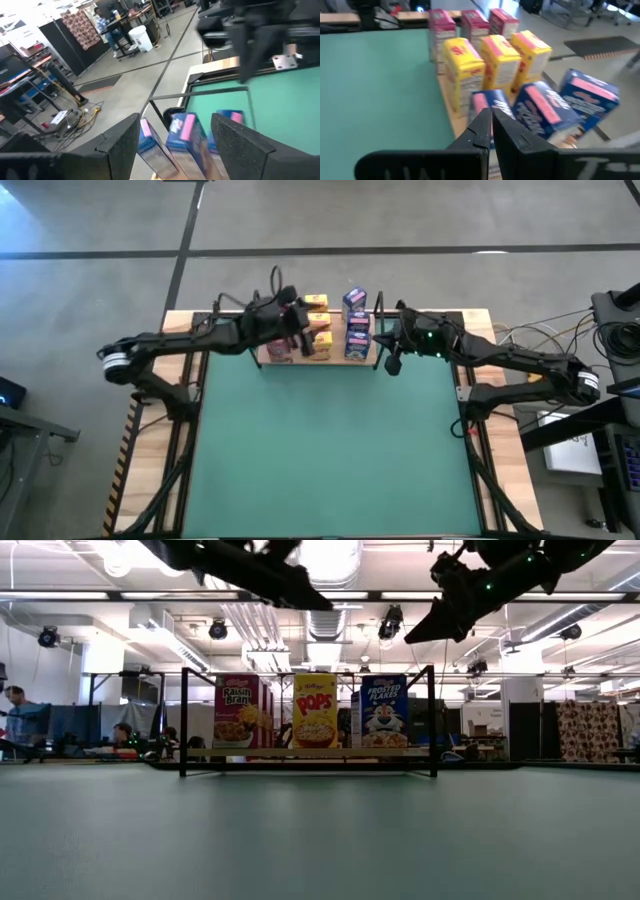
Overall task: Stack cereal on shelf
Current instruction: Adjust the blue cereal boxes on the shelf
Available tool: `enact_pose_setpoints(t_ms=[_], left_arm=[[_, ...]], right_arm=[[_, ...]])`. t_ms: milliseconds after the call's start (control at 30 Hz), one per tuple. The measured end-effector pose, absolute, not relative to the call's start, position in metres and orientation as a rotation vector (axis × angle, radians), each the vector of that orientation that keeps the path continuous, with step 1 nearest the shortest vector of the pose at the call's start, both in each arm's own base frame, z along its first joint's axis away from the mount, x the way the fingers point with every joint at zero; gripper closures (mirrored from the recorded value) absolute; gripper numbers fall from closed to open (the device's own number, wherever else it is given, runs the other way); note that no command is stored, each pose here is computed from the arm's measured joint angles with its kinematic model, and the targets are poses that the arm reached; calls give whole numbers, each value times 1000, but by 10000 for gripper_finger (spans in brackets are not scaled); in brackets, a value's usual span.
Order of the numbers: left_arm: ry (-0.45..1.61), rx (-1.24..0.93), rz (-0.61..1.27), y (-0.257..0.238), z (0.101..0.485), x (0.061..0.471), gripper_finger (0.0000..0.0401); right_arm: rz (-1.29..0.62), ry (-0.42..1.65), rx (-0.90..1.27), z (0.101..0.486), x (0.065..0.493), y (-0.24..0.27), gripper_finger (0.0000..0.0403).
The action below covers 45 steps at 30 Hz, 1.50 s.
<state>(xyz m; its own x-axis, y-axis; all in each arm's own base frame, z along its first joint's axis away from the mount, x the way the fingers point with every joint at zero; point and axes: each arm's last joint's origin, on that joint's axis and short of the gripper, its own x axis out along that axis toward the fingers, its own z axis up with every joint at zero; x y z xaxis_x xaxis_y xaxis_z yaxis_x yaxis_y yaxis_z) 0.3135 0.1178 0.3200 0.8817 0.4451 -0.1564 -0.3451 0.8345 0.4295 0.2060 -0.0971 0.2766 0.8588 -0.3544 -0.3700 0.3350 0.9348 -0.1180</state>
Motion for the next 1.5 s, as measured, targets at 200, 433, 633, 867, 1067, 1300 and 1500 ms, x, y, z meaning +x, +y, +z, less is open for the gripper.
enact_pose_setpoints(t_ms=[200, 433, 633, 867, 1067, 1300, 1500], left_arm=[[272, 392, 452, 162, 316, 345, 173], [287, 333, 427, 199, 299, 372, 173], [288, 255, 468, 227, 290, 391, 173], [332, 145, 440, 253, 284, 411, 173], [364, 128, 389, 260, 280, 418, 173], [358, 103, 394, 265, 280, 415, 158], [364, 99, 408, 272, 279, 410, 120]], right_arm=[[-321, 384, -52, 267, 209, -87, 394], [-304, 401, -41, 260, 210, -83, 394], [-296, 413, -40, 256, 211, -82, 394], [-299, 417, -26, 254, 210, -82, 394], [-298, 425, -24, 251, 210, -82, 394], [-296, 430, -34, 250, 209, -81, 394], [-295, 431, -36, 250, 209, -81, 394]])
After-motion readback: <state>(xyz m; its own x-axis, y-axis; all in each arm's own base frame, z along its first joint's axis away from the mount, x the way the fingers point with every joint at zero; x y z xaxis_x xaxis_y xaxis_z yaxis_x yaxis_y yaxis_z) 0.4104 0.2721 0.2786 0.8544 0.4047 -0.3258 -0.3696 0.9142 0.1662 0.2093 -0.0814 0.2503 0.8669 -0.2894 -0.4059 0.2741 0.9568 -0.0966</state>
